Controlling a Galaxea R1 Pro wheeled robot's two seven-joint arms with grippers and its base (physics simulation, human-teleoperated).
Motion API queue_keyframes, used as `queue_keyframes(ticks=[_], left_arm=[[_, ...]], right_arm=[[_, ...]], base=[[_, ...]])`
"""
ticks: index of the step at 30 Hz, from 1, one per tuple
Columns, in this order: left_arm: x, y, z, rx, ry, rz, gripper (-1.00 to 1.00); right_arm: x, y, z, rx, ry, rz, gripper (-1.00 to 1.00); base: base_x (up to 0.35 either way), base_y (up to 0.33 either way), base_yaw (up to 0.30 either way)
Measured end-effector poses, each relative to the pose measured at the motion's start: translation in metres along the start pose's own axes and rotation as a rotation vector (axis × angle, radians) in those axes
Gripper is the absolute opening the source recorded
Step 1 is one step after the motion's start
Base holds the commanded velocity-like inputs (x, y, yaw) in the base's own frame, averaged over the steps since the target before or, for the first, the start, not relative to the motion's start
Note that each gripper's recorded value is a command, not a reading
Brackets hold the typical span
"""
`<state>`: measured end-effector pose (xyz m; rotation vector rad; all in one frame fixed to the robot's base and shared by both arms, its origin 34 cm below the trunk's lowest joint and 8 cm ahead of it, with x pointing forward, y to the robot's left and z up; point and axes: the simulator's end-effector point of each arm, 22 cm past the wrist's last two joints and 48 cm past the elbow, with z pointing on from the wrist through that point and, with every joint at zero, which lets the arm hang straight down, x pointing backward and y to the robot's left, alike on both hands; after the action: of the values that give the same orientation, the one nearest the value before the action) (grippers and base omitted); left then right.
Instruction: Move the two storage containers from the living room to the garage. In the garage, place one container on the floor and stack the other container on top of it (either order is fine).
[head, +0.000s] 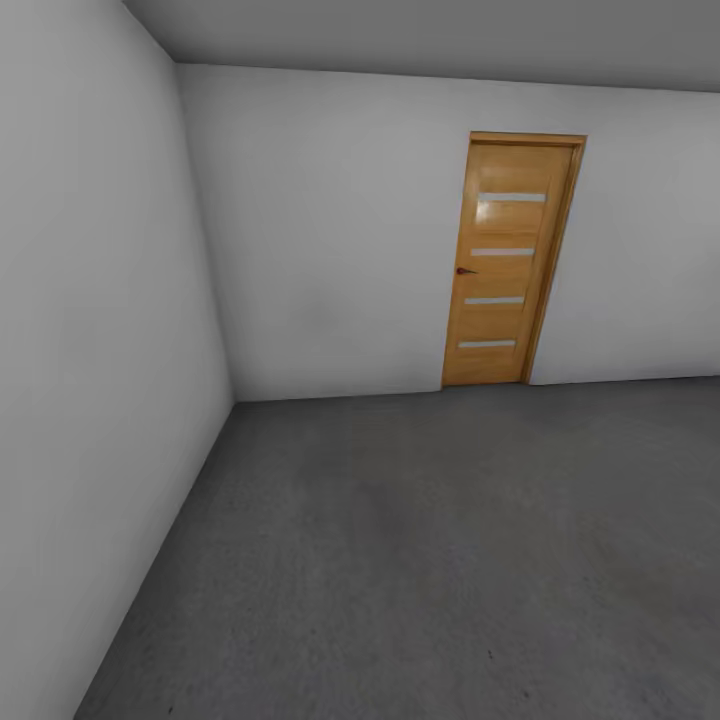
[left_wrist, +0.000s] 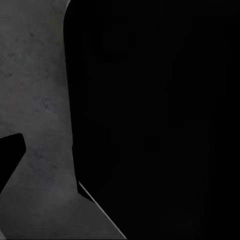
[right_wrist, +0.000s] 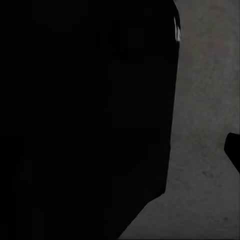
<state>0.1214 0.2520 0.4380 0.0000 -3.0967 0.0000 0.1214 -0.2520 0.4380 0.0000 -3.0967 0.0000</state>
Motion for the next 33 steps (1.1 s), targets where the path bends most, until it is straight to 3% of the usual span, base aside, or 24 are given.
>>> queue_keyframes(ticks=[6, 16, 33], left_arm=[[-0.003, -0.011, 0.0, 0.015, -0.006, -0.013, 1.0], [-0.037, -0.014, -0.002, 0.021, -0.09, -0.066, 1.0], [-0.042, -0.015, -0.002, 0.022, -0.102, -0.071, 1.0]], right_arm=[[-0.003, -0.003, 0.0, 0.002, -0.008, -0.014, 1.0], [-0.014, -0.005, 0.0, 0.007, -0.055, -0.014, 1.0], [-0.019, -0.004, -0.001, 0.007, -0.079, -0.003, 1.0]], base=[[0.0, 0.0, 0.0], [0.0, 0.0, -0.006], [0.0, 0.0, -0.257]])
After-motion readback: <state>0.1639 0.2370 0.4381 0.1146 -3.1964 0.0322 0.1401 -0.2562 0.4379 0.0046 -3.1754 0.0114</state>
